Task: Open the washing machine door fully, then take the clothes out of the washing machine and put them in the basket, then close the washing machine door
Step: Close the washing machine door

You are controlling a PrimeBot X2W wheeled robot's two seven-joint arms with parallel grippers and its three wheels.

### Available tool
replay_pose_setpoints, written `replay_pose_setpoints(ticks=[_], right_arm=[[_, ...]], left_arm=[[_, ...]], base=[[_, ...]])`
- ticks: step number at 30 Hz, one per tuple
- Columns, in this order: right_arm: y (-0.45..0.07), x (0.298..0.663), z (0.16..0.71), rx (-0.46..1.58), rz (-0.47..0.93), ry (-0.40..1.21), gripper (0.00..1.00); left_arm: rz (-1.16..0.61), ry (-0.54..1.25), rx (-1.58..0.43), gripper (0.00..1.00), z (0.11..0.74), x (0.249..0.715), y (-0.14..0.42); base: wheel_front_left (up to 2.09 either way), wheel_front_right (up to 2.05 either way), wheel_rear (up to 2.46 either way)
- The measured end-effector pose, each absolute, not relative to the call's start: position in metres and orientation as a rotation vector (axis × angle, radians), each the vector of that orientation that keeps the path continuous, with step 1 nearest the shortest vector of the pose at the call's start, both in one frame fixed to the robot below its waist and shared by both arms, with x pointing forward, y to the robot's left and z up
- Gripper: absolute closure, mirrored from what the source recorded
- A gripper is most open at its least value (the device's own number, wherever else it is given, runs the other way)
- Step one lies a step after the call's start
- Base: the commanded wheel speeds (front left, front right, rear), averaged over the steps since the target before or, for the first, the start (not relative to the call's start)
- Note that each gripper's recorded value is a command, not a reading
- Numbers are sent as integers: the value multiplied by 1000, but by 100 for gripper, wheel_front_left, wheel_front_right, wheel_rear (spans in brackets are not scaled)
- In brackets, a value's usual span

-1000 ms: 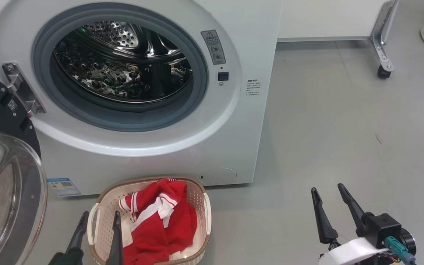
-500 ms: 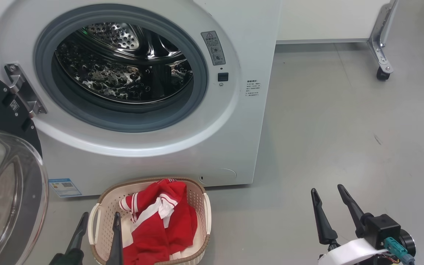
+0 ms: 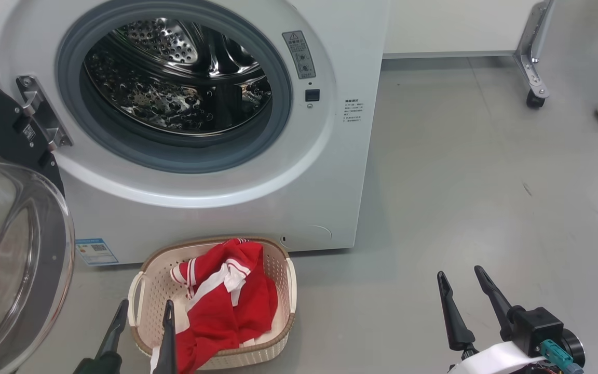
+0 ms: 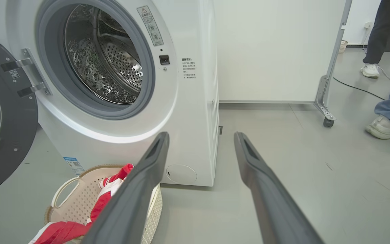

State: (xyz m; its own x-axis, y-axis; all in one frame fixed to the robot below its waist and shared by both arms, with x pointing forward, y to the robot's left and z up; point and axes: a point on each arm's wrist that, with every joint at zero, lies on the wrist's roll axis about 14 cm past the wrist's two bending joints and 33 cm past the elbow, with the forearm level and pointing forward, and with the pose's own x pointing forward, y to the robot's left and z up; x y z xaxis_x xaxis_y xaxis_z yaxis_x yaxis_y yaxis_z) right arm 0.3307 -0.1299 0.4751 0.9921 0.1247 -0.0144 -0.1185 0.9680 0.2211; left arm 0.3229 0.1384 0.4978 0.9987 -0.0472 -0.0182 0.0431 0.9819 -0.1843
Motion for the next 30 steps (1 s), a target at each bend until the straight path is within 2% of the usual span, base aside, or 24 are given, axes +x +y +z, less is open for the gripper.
replay_pose_setpoints(ticks=[14, 30], right_arm=[[-131, 329, 474, 222, 114, 32, 0], [-132, 329, 474, 229, 110, 33, 0]], left_arm=[[-47, 32, -178, 0, 497, 320, 140], [-44, 27, -177, 0, 501, 321, 142]], base=[[-59, 59, 0], [-8, 8, 0]])
